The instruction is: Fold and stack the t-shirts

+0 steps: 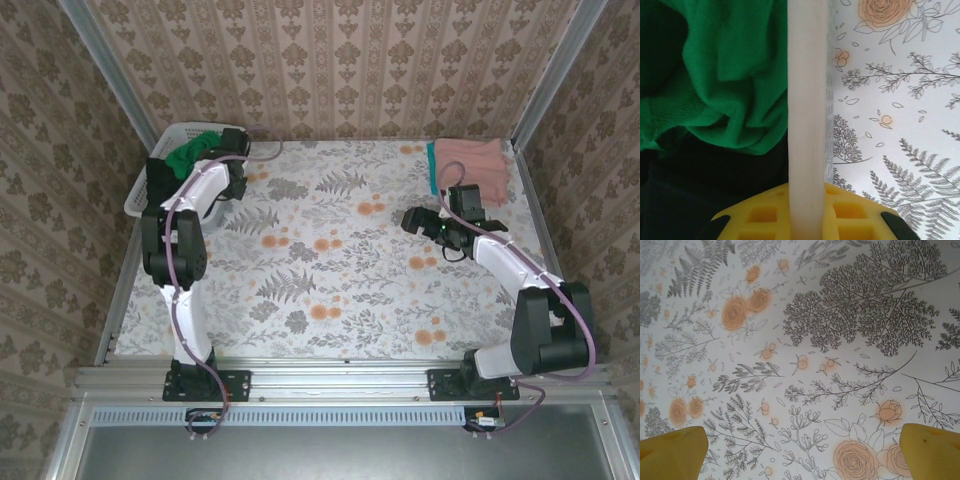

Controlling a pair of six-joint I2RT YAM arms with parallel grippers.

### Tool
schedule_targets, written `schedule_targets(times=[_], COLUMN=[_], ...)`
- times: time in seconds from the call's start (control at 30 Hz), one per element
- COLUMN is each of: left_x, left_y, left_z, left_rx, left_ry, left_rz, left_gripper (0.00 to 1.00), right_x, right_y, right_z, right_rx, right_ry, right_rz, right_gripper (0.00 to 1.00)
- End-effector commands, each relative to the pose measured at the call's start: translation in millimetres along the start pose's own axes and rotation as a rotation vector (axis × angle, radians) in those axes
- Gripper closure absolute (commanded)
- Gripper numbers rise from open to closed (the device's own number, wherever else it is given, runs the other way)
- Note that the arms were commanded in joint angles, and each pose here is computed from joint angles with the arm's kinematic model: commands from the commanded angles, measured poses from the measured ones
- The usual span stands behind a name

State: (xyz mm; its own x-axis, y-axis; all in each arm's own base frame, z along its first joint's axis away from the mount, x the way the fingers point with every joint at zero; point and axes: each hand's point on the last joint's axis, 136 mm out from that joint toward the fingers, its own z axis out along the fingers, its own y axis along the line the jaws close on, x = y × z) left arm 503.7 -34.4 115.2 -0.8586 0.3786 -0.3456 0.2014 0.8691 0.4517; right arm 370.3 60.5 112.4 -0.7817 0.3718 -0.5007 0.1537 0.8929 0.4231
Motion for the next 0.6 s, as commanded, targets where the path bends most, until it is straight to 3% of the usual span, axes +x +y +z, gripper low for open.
schedule_targets(times=[0.0,0.47,0.57], left_x=[-12.3,-27.8,-31.3], left_y=[25.6,52.2,51.3], left_z=[-3.3,15.3,10.6], left_rx=[-0.063,-0.069,-0.072], left_ry=[-0.022,-0.006,-0.008], left_rz=[-0.036,-0.142,-0.148], left_gripper=[1.00,1.00,0.86], right_x=[-8.3,-10.0,-9.2], right_y=[2.2,3.0,2.0], right_z=[-0.8,-2.0,-1.8], right_rx=[-0.003,-0.002,0.004], right_ry=[-0.013,-0.013,-0.008], right_rz=[-0.011,-0.008,-0.008], right_gripper=[0.00,0.00,0.00])
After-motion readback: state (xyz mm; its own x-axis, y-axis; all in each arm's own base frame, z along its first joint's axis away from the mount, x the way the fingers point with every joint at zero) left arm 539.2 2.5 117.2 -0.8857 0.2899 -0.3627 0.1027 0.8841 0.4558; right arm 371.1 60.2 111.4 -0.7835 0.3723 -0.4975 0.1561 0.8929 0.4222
